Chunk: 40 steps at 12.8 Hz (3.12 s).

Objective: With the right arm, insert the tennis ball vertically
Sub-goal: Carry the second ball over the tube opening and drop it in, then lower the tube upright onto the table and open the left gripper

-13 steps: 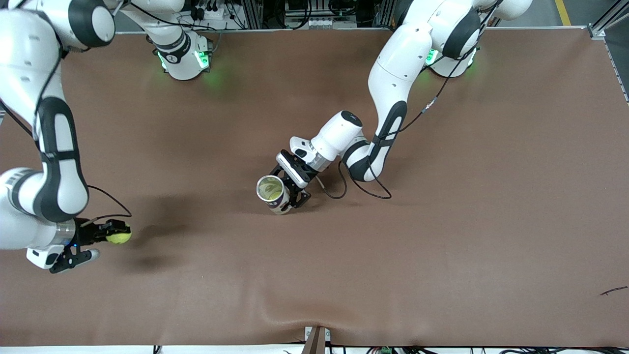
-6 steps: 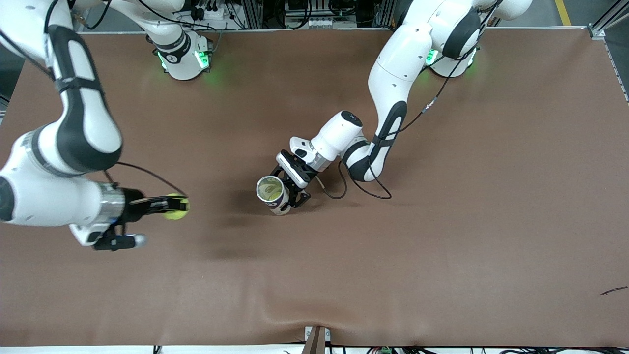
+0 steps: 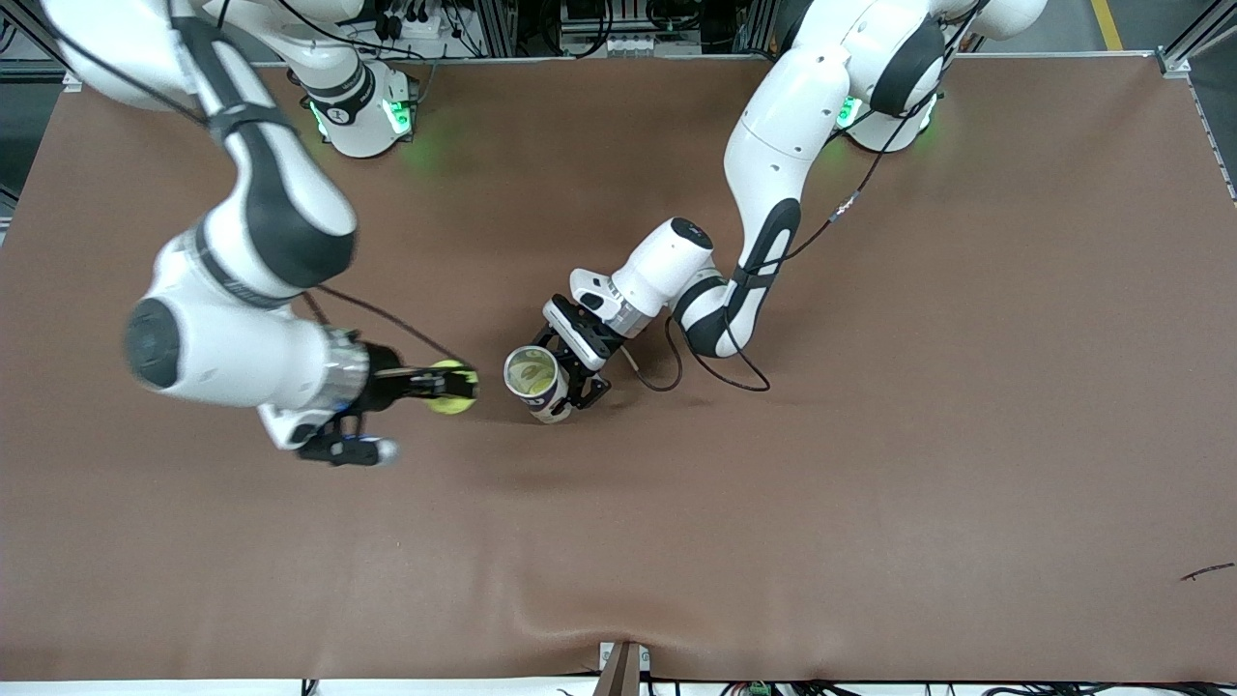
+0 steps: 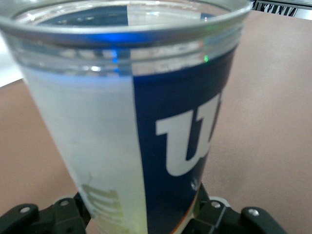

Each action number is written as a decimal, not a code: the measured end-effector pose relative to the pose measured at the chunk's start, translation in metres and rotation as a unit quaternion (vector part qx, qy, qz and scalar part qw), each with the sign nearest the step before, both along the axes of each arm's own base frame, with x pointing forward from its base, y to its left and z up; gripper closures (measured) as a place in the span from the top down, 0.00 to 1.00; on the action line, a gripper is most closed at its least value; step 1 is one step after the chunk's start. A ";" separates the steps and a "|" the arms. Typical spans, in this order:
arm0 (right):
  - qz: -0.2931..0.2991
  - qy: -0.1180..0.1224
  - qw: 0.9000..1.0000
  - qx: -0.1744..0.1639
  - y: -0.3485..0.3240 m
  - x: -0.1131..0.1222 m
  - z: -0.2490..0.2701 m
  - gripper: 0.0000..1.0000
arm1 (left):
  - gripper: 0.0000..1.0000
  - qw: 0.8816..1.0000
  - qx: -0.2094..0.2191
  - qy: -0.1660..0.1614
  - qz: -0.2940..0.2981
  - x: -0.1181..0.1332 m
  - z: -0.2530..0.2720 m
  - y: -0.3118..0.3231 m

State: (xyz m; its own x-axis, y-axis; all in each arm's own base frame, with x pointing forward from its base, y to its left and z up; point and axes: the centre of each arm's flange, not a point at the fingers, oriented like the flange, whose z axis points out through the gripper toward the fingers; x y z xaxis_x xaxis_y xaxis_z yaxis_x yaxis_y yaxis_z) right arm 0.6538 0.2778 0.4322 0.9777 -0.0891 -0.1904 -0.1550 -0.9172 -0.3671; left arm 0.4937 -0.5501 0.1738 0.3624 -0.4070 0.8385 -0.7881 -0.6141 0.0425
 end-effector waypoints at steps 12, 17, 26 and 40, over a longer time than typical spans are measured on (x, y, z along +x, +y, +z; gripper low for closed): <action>-0.022 0.029 0.999 -0.017 0.048 -0.029 -0.035 1.00 | 0.81 1.000 0.000 0.000 0.000 0.000 0.000 0.000; -0.023 0.028 0.999 -0.018 0.046 -0.028 -0.035 1.00 | 0.86 1.000 -0.001 -0.001 0.000 0.000 0.001 0.000; 0.028 -0.060 0.991 -0.119 -0.062 0.005 0.009 1.00 | 1.00 1.000 0.017 0.022 0.009 -0.006 -0.023 0.014; 0.045 -0.050 0.987 -0.147 -0.308 -0.061 0.117 1.00 | 1.00 0.990 0.065 0.079 0.093 0.024 -0.029 0.145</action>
State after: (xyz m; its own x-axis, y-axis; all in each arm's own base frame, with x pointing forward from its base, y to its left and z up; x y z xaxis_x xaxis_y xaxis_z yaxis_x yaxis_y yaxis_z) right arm 0.5933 -0.0301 0.5488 0.9968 -0.0375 -0.0711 -0.0440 -0.9947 -0.0928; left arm 0.5172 -0.4054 0.1446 0.5643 -0.4213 0.7100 -0.6505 -0.7564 0.0682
